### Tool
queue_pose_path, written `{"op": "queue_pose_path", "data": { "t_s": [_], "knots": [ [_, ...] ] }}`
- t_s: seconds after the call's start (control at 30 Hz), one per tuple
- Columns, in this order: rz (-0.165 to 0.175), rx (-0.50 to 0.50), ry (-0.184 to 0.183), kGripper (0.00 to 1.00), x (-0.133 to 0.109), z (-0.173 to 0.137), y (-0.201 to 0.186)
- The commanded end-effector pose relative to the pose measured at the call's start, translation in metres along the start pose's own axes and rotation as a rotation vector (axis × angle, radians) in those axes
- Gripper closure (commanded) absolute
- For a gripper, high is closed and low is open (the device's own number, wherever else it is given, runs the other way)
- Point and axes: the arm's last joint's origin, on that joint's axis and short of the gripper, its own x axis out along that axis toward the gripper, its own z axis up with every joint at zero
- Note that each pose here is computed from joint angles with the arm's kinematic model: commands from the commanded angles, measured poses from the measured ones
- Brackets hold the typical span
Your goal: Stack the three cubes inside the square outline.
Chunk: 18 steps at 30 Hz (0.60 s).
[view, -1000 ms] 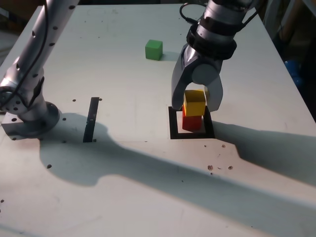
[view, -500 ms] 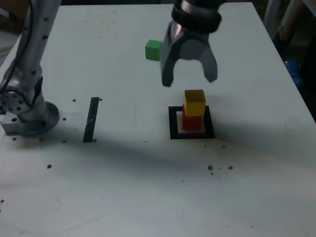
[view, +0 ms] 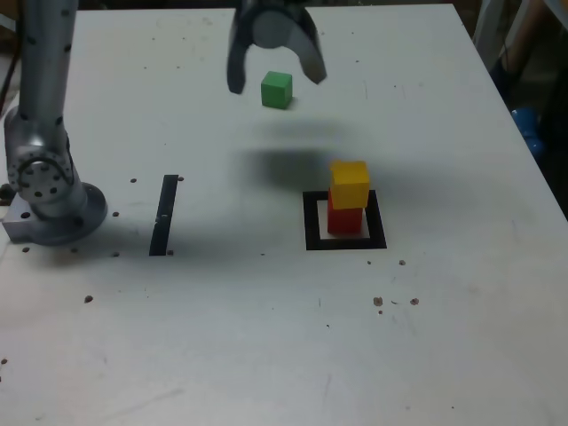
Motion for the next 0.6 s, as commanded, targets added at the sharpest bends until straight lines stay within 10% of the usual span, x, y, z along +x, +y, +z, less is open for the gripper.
{"op": "queue_pose_path", "data": {
  "t_s": [0.0,0.57],
  "knots": [
    [0.012,0.023,-0.001,0.00,0.002,-0.006,0.007],
    [0.041,0.147,0.002,0.01,0.039,-0.008,0.074]
  ]
}}
